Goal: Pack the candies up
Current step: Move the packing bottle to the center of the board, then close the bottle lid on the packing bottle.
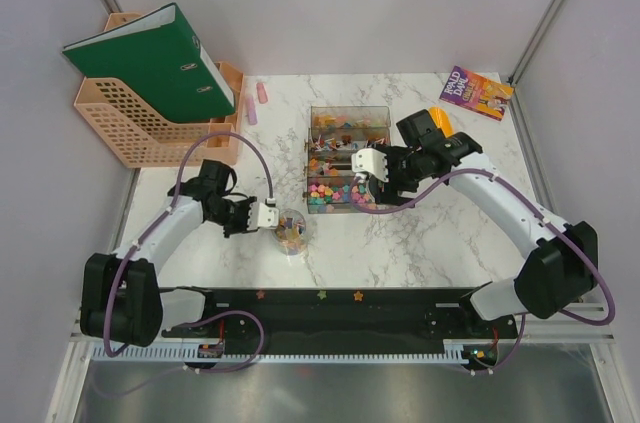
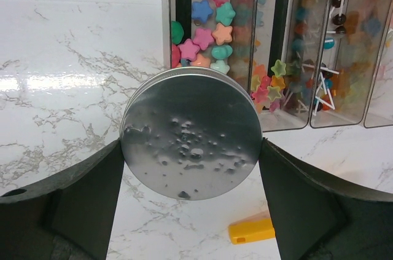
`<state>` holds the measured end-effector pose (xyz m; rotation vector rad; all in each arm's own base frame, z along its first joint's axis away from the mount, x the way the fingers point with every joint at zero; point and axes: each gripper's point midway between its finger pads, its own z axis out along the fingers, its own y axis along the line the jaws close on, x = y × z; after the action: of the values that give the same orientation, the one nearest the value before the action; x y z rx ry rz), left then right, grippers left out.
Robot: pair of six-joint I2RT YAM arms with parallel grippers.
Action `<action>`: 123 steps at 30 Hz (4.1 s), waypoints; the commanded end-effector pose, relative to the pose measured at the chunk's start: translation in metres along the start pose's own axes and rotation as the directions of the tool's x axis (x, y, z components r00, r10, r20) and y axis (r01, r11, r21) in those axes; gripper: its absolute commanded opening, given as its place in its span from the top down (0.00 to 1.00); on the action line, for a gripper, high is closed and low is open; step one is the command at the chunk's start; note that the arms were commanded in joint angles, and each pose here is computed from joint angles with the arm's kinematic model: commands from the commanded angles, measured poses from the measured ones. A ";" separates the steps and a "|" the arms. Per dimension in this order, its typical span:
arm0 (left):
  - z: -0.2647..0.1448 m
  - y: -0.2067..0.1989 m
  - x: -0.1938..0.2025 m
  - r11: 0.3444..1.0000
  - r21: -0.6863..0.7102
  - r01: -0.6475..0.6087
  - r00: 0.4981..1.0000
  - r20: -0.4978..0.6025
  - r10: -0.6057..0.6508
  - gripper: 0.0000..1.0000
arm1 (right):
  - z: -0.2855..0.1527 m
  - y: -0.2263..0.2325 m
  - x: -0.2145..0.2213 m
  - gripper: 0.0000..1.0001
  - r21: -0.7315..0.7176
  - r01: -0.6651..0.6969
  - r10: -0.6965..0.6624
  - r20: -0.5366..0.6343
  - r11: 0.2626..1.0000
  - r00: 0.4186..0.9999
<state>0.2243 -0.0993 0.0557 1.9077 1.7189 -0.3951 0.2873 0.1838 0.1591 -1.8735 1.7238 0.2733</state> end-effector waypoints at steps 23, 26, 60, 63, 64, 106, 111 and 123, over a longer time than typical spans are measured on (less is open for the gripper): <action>0.023 -0.011 -0.115 0.975 0.202 -0.096 0.960 0.279 0.037 0.98 | -0.030 -0.003 -0.007 0.12 0.083 -0.023 0.025 -0.014 0.996 1.000; 0.030 -0.008 -0.129 0.971 0.215 -0.107 0.955 0.295 0.040 0.98 | -0.031 0.001 -0.008 0.12 0.072 -0.027 0.028 -0.008 0.997 1.000; 0.008 0.040 -0.052 0.891 -0.263 0.370 0.929 0.084 -0.361 0.28 | 0.052 0.037 -0.085 0.11 -0.263 0.257 -0.236 0.109 0.930 0.966; 0.009 0.041 -0.046 0.880 -0.293 0.374 0.927 0.084 -0.366 0.27 | 0.057 0.050 -0.086 0.11 -0.313 0.298 -0.278 0.108 0.902 0.954; 0.009 0.041 -0.045 0.873 -0.300 0.384 0.923 0.091 -0.374 0.27 | 0.058 0.051 -0.086 0.11 -0.320 0.308 -0.288 0.107 0.896 0.952; 0.010 0.028 -0.032 0.839 -0.316 0.442 0.896 0.106 -0.431 0.27 | 0.091 0.055 -0.097 0.02 -0.381 0.312 -0.303 0.086 0.870 0.949; 0.011 0.026 -0.029 0.841 -0.318 0.437 0.898 0.103 -0.428 0.27 | 0.086 0.055 -0.100 0.02 -0.367 0.315 -0.301 0.097 0.875 0.949; 0.009 0.026 -0.033 0.842 -0.318 0.436 0.899 0.110 -0.424 0.27 | 0.088 0.062 -0.076 0.02 -0.376 0.293 -0.299 0.042 0.879 0.953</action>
<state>0.2392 -0.1307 0.0613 1.3099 2.0652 -0.2806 0.2420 0.3029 0.1054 -2.3933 1.4259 0.5001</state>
